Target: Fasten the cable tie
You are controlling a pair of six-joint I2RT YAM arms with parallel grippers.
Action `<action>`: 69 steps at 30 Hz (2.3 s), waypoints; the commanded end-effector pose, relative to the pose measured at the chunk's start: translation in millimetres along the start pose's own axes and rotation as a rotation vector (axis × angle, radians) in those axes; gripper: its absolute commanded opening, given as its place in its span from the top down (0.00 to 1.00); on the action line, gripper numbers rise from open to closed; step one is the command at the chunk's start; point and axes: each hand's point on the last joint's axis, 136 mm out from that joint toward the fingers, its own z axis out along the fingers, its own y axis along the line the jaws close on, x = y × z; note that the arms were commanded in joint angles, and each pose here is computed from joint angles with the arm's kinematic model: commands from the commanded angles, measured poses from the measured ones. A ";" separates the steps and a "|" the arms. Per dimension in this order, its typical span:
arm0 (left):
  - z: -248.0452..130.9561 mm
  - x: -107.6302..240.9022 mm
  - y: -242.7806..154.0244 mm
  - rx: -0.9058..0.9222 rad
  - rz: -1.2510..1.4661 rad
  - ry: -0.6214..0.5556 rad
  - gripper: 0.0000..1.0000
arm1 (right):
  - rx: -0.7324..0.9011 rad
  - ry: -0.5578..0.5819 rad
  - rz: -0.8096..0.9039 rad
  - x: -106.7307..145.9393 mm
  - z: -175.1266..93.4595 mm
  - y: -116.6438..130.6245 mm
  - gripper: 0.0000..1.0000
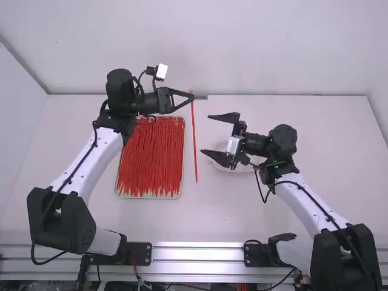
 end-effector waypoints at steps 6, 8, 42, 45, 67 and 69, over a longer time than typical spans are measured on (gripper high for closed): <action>-7.1 5.8 2.8 -0.009 -0.127 0.035 0.98 | -0.122 -0.119 -0.267 -18.2 -12.2 12.9 0.01; -6.3 9.2 4.8 -0.017 -0.150 0.045 0.98 | -0.132 -0.134 -0.306 -19.8 -13.2 15.2 0.01; -2.1 23.5 1.9 0.048 -0.480 0.149 0.98 | -0.168 -0.313 -0.660 -51.8 18.2 46.5 0.01; -2.0 23.4 1.9 0.046 -0.500 0.149 0.98 | -0.169 -0.313 -0.659 -51.8 18.3 46.6 0.01; -0.8 19.7 16.6 -0.013 -0.527 0.093 0.98 | -0.182 -0.369 -0.690 -63.2 26.8 57.5 0.07; -1.1 19.4 16.8 -0.013 -0.524 0.092 0.98 | -0.185 -0.368 -0.681 -62.9 26.8 57.8 0.25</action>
